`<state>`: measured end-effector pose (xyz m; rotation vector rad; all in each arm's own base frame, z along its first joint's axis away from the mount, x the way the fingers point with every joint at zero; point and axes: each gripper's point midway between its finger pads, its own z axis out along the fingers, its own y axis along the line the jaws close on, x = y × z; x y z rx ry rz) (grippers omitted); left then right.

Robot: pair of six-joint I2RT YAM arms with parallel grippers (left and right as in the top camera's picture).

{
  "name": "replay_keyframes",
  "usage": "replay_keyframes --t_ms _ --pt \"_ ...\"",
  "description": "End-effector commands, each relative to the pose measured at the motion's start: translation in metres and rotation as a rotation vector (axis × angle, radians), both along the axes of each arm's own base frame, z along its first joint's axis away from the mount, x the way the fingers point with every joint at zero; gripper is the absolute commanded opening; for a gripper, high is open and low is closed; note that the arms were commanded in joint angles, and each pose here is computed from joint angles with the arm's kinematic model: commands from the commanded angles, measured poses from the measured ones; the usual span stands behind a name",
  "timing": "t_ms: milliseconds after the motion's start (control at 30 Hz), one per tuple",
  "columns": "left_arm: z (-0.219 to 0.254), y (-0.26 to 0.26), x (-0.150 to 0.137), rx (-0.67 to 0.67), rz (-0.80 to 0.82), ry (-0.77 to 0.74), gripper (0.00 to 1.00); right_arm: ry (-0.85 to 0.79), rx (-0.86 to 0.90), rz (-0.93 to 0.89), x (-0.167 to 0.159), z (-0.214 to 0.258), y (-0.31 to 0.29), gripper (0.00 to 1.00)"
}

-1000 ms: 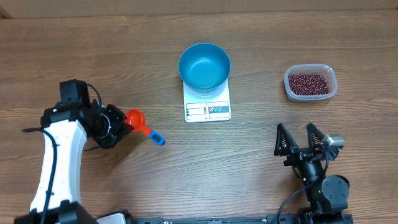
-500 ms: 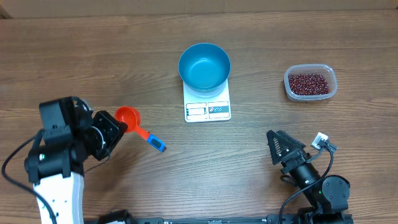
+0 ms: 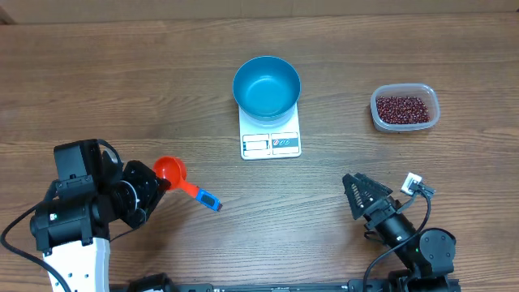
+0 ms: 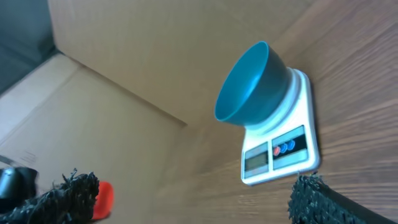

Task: Scoop item into bowl and weigh 150g on scale

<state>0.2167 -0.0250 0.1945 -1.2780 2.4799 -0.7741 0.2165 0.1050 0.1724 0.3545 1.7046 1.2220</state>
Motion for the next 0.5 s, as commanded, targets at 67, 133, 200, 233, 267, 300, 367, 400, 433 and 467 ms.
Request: replay_keyframes --t_ms 67,133,200,233,267,300,367,400,433,467 --pt "0.006 -0.006 0.0 -0.046 0.004 -0.01 0.04 0.027 -0.1 0.021 -0.002 0.006 0.002 1.0" --pt "0.005 -0.006 -0.001 -0.06 0.028 0.004 0.04 0.077 -0.119 0.025 -0.001 0.007 0.002 1.0" --pt "0.005 -0.007 -0.001 -0.076 0.056 0.02 0.04 0.145 -0.142 0.041 -0.001 0.009 0.004 1.0" --pt "0.005 -0.007 -0.001 -0.083 0.068 0.026 0.04 0.178 -0.16 0.062 -0.002 0.011 0.006 1.0" --pt "0.005 -0.008 -0.001 -0.09 0.078 0.032 0.04 0.205 -0.17 0.087 -0.003 0.014 0.009 1.0" --pt "0.005 -0.009 -0.002 -0.1 0.09 0.04 0.04 0.24 -0.171 0.118 -0.005 0.019 0.013 1.0" --pt "0.005 -0.012 -0.002 -0.112 0.1 0.052 0.04 0.286 -0.152 0.198 -0.009 0.032 0.024 1.0" --pt "0.005 -0.014 -0.003 -0.118 0.106 0.059 0.04 0.291 -0.137 0.266 -0.013 0.042 0.032 1.0" --pt "0.004 -0.015 -0.003 -0.124 0.109 0.065 0.04 0.28 -0.123 0.335 -0.017 0.052 0.041 1.0" --pt "0.004 -0.018 -0.003 -0.131 0.113 0.072 0.04 0.264 -0.105 0.4 -0.02 0.062 0.049 1.0"
